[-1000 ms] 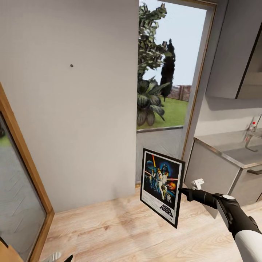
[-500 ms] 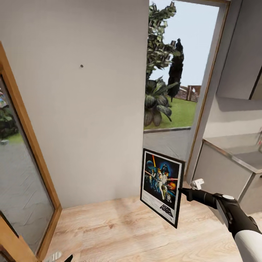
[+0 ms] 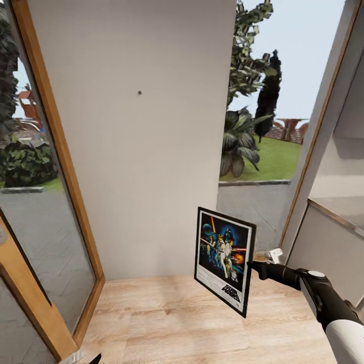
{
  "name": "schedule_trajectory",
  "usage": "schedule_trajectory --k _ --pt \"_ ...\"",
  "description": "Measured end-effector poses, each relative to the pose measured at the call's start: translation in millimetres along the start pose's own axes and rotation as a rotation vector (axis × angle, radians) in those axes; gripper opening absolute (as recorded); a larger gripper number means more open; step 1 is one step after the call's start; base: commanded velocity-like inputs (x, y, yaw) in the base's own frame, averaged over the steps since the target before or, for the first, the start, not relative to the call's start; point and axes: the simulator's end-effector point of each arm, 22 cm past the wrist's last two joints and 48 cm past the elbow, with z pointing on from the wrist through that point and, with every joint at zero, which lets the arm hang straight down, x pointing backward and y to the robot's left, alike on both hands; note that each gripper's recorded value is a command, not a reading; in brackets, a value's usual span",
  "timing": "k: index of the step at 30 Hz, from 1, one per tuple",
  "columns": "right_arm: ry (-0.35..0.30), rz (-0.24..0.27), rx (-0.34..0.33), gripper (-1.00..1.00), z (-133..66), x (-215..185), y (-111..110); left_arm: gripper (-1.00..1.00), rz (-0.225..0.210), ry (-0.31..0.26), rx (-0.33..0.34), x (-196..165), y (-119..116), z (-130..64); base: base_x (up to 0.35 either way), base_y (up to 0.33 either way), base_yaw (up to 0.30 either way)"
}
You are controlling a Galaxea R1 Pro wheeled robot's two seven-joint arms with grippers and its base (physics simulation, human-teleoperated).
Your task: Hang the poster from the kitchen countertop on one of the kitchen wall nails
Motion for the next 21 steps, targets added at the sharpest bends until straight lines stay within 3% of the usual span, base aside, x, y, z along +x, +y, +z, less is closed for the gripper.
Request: schedule_trajectory --k 17,19,21 --pt "0.015 -0.013 -0.022 -1.00 2.7 2.6 7.3 1.00 0.005 0.000 -0.003 -1.8 2.5 -0.6 0.000 0.000 0.020" --pt "0.017 -0.014 -0.033 -1.00 3.2 3.1 10.1 1.00 0.005 0.003 -0.018 -0.6 6.2 -1.2 0.000 0.000 0.000" --pt "0.052 -0.048 -0.068 -1.00 9.1 8.8 23.8 1.00 0.006 0.016 -0.056 8.2 17.3 -5.5 0.000 0.000 0.000"
